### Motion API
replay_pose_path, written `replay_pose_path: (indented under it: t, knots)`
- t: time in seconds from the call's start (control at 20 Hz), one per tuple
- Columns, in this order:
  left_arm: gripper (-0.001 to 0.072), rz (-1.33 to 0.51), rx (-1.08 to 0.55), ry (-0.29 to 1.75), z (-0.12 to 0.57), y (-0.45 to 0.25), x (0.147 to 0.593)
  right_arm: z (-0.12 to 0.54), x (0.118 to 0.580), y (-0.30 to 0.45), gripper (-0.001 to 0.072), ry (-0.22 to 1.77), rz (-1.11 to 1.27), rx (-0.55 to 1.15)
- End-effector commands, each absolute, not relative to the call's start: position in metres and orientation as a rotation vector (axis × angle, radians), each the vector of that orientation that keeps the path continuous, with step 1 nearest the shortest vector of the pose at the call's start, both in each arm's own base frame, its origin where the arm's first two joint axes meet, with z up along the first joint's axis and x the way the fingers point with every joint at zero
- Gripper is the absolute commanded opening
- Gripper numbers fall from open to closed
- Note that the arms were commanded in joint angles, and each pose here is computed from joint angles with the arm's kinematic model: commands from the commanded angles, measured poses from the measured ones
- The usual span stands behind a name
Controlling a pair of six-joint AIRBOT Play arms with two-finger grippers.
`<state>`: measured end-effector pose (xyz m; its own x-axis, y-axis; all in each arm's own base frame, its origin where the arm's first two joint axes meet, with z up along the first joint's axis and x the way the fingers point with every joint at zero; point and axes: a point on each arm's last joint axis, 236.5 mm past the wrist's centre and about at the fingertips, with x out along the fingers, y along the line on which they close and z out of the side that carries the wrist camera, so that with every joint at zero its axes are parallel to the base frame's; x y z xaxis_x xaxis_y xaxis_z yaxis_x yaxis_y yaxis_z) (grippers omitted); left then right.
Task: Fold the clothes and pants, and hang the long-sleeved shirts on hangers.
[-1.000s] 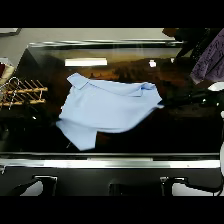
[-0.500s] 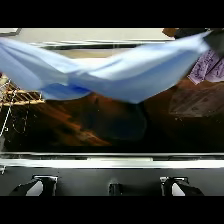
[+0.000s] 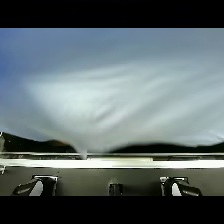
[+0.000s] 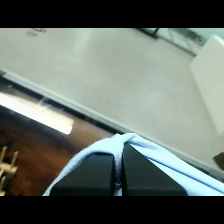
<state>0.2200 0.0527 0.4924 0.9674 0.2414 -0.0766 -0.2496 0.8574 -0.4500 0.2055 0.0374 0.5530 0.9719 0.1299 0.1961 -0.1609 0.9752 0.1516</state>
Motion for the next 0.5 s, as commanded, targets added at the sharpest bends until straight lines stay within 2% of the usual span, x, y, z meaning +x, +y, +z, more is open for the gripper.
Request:
replay_pose_path:
  t: [0.0,0.25,0.45]
  knots:
    - [0.0017,0.293,-0.419,0.181,0.455,0.065,0.238,0.498,0.250,0.026,0.0028,0.052,0.124,0.209]
    - [0.0018,0.112,-0.434,0.539,0.333,0.081,0.370,0.320,0.367,0.034,0.0028,0.717,0.240,0.469]
    - [0.0018,0.050,-0.457,0.804,0.180,0.091,0.472,0.167,0.457,0.043,0.0028,1.004,0.246,0.431]
